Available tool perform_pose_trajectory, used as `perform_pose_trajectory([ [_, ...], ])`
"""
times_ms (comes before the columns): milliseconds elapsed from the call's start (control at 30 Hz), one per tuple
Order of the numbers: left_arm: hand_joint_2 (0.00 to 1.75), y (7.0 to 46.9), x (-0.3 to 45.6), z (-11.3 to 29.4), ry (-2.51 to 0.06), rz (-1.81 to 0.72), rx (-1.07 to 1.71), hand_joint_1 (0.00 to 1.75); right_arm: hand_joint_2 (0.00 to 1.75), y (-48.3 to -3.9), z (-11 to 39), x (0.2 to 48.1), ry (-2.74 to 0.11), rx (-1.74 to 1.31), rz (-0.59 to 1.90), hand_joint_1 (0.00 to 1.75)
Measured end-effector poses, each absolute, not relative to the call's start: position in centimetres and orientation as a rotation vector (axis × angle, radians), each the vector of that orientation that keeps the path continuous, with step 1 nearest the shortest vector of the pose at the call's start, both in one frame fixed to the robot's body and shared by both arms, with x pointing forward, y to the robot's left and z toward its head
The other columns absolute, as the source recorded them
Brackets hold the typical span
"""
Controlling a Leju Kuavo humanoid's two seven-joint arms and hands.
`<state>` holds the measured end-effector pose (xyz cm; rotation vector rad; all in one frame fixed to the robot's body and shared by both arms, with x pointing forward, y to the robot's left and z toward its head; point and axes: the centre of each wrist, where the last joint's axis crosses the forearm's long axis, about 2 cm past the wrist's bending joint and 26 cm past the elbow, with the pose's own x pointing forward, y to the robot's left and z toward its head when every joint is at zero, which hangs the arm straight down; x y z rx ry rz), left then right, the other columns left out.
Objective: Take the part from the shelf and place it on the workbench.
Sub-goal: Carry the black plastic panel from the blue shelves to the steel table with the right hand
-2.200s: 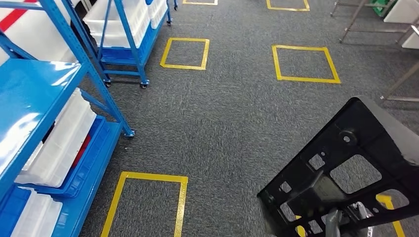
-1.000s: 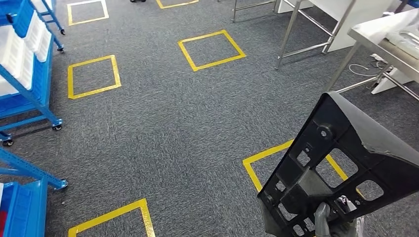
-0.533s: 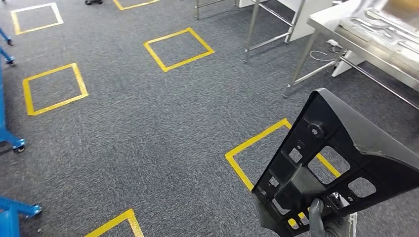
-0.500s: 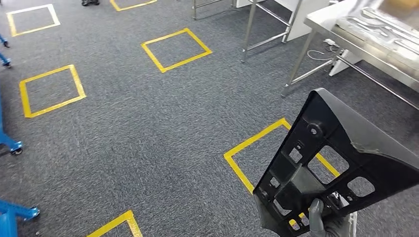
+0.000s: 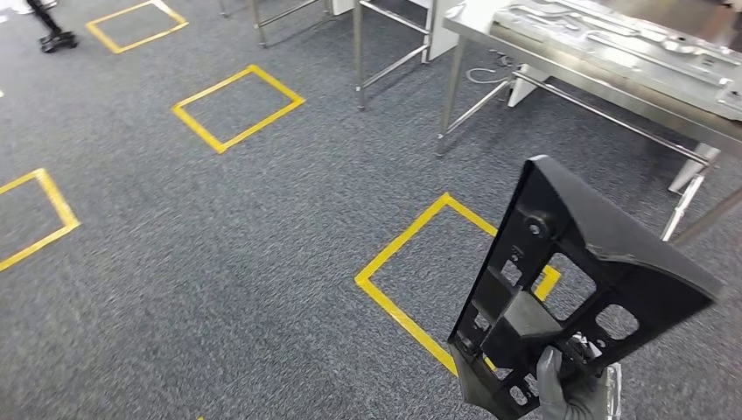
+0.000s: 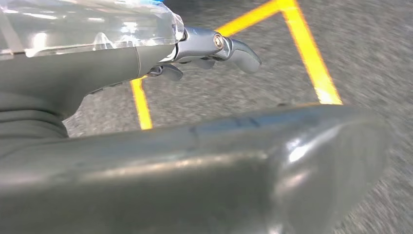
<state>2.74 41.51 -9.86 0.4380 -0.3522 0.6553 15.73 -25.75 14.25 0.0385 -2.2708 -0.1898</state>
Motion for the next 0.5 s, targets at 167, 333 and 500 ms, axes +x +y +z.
perform_pose_trajectory([
  [167,0.0,37.6,3.0,-10.6,-0.399,0.588,0.46,0.0,1.75,-25.3,14.0,16.0,-2.248,0.012,-0.179,1.75],
  [333,0.0,29.2,3.5,-11.1,-0.421,0.549,0.414,0.0,1.75,-24.8,13.6,16.4,-2.239,0.013,-0.19,1.75],
  [500,0.0,27.2,3.1,-11.1,-0.408,0.54,0.373,0.0,1.75,-24.5,12.9,16.6,-2.206,-0.053,-0.219,1.75],
])
